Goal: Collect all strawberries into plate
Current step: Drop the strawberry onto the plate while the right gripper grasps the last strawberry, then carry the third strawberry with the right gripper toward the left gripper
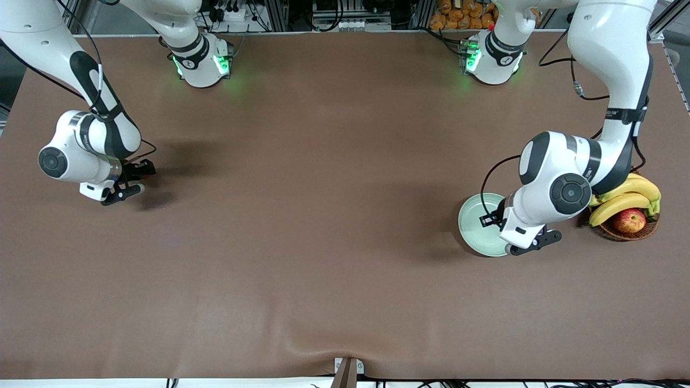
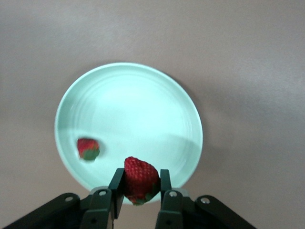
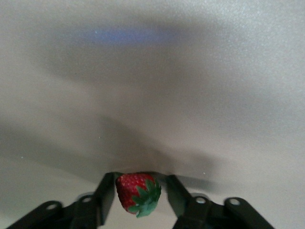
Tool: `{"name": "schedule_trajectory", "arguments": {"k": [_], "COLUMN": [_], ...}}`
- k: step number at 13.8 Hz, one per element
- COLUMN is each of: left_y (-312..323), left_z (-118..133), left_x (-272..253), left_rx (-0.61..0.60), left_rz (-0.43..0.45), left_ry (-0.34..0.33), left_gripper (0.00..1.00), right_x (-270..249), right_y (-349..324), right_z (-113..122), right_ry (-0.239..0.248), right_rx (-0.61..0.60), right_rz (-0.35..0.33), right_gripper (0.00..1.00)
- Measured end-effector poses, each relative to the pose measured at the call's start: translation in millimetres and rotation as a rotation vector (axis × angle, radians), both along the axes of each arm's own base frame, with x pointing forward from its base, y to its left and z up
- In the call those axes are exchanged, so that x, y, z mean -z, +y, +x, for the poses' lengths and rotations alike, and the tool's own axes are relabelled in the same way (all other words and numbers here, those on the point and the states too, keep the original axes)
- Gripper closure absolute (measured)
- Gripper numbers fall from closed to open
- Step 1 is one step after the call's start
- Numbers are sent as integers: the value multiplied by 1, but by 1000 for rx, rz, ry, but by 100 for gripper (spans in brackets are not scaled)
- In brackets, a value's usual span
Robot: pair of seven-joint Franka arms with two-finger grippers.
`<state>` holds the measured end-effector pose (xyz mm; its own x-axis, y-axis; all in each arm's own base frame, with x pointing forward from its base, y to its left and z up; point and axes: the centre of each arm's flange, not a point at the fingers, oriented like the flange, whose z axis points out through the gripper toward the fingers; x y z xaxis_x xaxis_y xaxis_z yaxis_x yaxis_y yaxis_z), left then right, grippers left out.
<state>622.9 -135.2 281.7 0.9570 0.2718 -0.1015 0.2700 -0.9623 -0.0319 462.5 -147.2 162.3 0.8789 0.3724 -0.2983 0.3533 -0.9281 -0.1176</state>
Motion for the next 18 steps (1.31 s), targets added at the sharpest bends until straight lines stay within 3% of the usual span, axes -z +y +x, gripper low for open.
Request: {"name": "schedule_trajectory", "arguments": {"k": [1, 5, 8, 12, 18], "left_y": [1, 6, 6, -1, -77], "left_z": [-6, -16, -11, -4, 3], "left_x": [17, 52, 44, 5, -74], "left_rx": [29, 91, 94, 102, -11], "left_rz": [-10, -25, -27, -33, -118], "left_ry": [-14, -6, -24, -88, -135], "left_gripper": [67, 67, 41, 1, 0], "right_x": [0, -4, -37, -91, -130], "right_y": [2, 7, 31, 122, 273], "right_z": [0, 3, 28, 86, 140], "right_ry": [5, 3, -72, -209, -345], "right_rx": [-2, -18, -83, -267, -507], "right_rz": [3, 6, -6, -10, 14], "right_gripper": [62, 63, 65, 65, 65]}}
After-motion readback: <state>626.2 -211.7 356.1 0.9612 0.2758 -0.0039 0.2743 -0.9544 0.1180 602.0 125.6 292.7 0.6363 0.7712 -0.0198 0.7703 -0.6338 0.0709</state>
